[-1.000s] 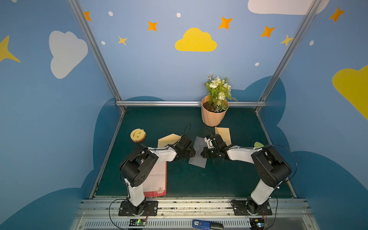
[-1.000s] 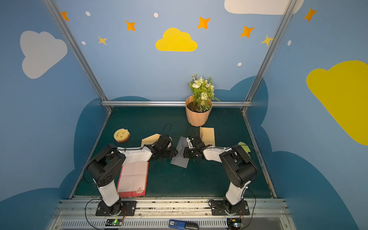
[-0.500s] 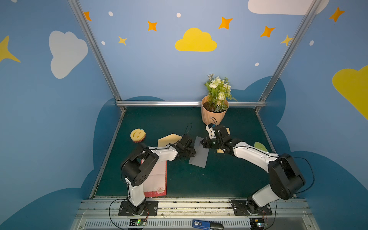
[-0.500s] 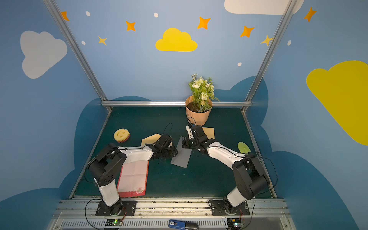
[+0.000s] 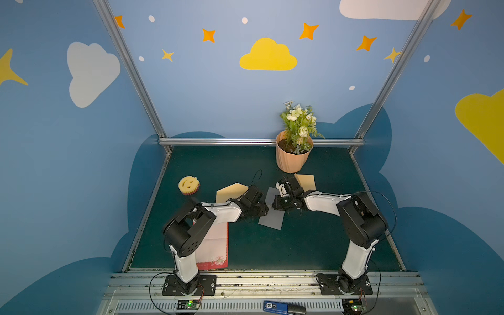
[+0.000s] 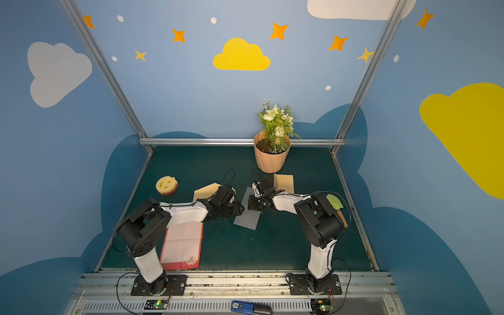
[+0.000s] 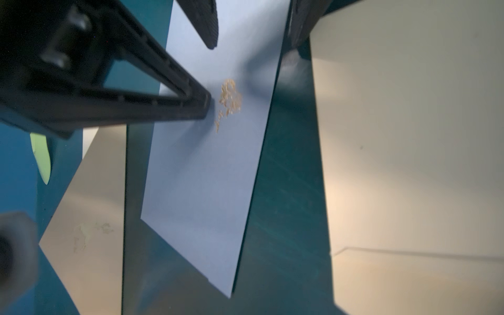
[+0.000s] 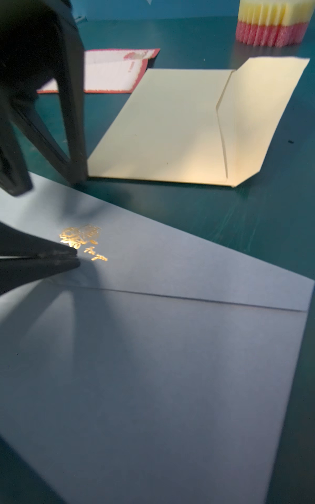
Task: Fold the letter paper in half and place it into the envelope
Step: Fold the envelope flap on the envelope, then move the envelope to the center of the board.
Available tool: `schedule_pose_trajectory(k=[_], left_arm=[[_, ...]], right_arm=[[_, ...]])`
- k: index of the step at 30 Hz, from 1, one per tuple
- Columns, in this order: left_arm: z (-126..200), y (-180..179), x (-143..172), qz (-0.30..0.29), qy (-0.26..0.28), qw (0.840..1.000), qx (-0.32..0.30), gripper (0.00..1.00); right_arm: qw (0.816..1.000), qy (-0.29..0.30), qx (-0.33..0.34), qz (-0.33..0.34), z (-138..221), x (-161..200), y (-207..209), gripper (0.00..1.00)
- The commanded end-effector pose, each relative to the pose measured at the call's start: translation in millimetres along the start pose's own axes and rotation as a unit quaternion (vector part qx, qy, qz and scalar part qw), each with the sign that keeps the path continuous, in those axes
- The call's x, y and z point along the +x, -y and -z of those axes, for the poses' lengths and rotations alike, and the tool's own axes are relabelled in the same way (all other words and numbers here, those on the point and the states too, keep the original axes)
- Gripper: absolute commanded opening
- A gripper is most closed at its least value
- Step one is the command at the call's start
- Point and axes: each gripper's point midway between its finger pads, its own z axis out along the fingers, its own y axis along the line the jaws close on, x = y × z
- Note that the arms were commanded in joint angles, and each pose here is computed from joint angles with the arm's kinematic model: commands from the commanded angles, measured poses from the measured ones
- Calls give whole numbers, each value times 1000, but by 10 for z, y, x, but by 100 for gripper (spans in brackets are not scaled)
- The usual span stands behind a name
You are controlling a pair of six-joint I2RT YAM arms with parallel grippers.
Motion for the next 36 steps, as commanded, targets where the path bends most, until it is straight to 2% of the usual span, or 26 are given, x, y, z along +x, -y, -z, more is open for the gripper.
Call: schedule_pose_trajectory(k=[1, 5, 11, 20, 29, 36], left_arm=[[130, -206, 207, -14, -36, 998, -41, 48], [171, -158, 374, -16, -62, 998, -19, 49], [37, -86, 644, -13, -101, 995, -2, 48], [-186, 31, 652, -7, -115, 993, 11, 47], [-561, 212, 356, 1, -107, 994, 39, 46], [-687, 272, -109, 47, -71, 992, 97, 46]], right_arm=[[1000, 5, 18, -5, -44, -72, 72, 0], [1000, 4, 29, -4, -65, -106, 136, 0], [999, 7, 38, -2, -40, -169, 206, 0], [999, 12, 43, -9, -44, -272, 317, 0], [997, 30, 61, -25, -60, -589, 536, 0], [997, 40, 64, -33, -138, -925, 620, 0]])
